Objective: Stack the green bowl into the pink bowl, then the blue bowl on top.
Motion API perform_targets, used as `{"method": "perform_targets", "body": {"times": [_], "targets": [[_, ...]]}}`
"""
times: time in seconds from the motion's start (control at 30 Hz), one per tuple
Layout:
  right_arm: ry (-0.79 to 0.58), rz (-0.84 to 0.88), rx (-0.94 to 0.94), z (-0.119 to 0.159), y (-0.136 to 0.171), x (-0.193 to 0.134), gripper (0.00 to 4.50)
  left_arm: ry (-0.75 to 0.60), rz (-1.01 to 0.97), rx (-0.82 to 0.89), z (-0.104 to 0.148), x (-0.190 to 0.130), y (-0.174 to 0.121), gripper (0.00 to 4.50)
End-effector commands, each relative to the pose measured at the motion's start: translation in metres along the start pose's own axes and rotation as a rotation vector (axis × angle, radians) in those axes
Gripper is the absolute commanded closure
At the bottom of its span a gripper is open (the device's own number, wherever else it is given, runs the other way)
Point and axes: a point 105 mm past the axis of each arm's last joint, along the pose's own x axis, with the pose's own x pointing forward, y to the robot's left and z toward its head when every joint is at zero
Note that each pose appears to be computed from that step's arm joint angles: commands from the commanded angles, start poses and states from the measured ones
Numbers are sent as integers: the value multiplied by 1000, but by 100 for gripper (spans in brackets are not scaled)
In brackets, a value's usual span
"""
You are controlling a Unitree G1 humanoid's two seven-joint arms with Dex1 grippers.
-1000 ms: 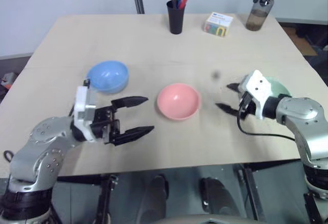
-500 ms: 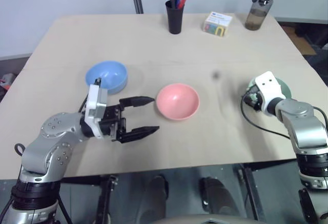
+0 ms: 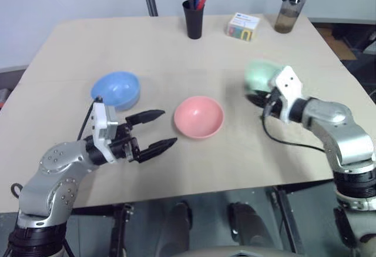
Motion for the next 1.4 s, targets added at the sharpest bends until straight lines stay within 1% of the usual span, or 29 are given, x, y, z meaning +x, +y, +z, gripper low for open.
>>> {"method": "perform_targets", "body": {"times": [0.03, 0.1, 0.17, 0.27, 0.3, 0.33, 0.4, 0.43, 0.47, 0.5, 0.57, 0.6, 0.67, 0.73, 0.8, 0.93, 1.03, 1.13, 1.23, 1.27, 1.37, 1.4], "targets": [[-92, 158, -5, 22, 24, 12, 442, -2, 66, 41, 9, -6, 1, 0], [-106, 222, -16, 20, 32, 27, 442, 18, 95, 36, 7, -11, 2, 0], [-117, 253, 40, 13, 33, 40, 442, 19, 113, 30, 8, -14, 0, 0], [-48, 308, 28, -9, 39, 53, 442, 26, 144, 36, 11, -18, -2, 0], [-16, 316, 17, -18, 39, 55, 373, 30, 163, 31, 11, -19, -1, 0], [6, 319, 6, -24, 39, 57, 344, 41, 191, 27, 11, -20, 2, 0], [24, 324, -8, -31, 38, 58, 245, 85, 262, 24, 7, -24, 11, 0], [20, 319, -13, -31, 36, 58, 204, 107, 291, 33, 5, -25, 14, 0], [11, 310, -20, -28, 34, 56, 155, 116, 343, 39, 6, -27, 20, 0], [-25, 272, -47, -19, 28, 50, 116, 160, 440, 87, 7, -29, 30, 0], [-99, 220, -64, -2, 21, 39, 26, 169, 522, 122, 14, -28, 38, 0], [-124, 221, -60, 4, 21, 34, 6, 182, 576, 138, 16, -30, 43, 0], [-167, 243, -54, 16, 25, 22, 6, 270, 708, 160, 16, -36, 59, 0], [-241, 227, -98, 34, 27, 6, 6, 412, 815, 249, 17, -37, 80, 0], [-264, 210, -94, 42, 25, -2, 6, 503, 860, 344, 21, -33, 95, 0], [-241, 163, -103, 39, 20, -3, 6, 630, 880, 392, 20, -22, 117, 0], [-233, 146, -101, 37, 20, -2, 6, 709, 887, 384, 10, -16, 131, 0], [-231, 132, -100, 37, 20, -2, 0, 736, 880, 373, 4, -9, 137, 75], [-222, 111, -102, 35, 19, -4, 0, 754, 872, 379, 0, -2, 143, 209], [-221, 108, -102, 34, 19, -5, 0, 758, 871, 385, 0, -1, 144, 236], [-210, 92, -102, 31, 18, -8, 0, 756, 856, 381, -2, 3, 145, 367], [-206, 86, -103, 30, 18, -10, 0, 756, 846, 381, -2, 5, 144, 397]]}}
